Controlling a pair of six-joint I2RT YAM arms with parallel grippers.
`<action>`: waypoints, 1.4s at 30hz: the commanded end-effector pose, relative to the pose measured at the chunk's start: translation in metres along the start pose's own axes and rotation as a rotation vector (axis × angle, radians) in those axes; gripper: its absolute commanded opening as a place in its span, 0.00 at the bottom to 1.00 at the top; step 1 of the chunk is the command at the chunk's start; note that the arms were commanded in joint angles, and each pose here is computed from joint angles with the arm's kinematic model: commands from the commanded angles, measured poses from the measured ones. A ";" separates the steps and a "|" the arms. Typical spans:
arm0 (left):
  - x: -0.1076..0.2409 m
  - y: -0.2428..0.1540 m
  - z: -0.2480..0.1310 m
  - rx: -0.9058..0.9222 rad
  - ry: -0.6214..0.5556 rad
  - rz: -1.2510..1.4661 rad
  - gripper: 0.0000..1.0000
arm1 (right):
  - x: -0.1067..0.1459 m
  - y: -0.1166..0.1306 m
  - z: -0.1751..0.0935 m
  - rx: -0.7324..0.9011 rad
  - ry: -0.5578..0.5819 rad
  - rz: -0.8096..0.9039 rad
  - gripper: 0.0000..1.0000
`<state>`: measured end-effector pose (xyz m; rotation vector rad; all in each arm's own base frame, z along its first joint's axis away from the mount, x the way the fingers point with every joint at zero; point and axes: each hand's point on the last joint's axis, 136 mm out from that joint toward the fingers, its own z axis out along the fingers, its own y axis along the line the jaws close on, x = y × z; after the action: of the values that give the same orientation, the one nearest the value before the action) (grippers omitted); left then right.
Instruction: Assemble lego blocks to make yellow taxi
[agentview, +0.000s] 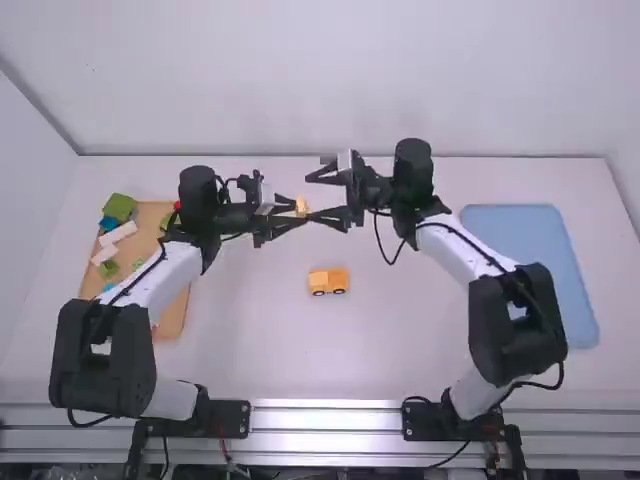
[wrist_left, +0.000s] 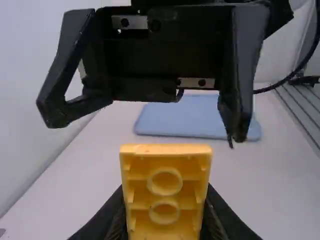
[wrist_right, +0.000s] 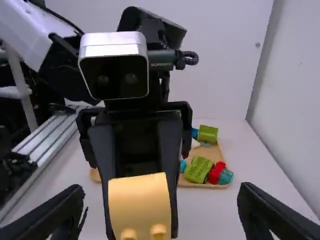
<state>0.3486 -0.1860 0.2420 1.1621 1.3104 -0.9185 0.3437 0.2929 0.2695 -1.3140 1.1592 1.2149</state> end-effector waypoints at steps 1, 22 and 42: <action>0.001 -0.003 0.002 0.016 -0.004 -0.003 0.09 | -0.001 0.008 0.007 -0.026 -0.002 0.027 0.78; -0.005 -0.013 0.001 0.080 -0.035 0.004 0.09 | 0.007 0.015 0.016 -0.047 0.016 0.013 0.61; -0.005 -0.014 0.002 0.084 -0.035 0.002 0.99 | 0.008 0.012 0.016 -0.026 0.020 0.020 0.28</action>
<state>0.3389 -0.1886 0.2459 1.1907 1.2690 -0.9709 0.3291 0.3078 0.2611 -1.3570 1.1546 1.2446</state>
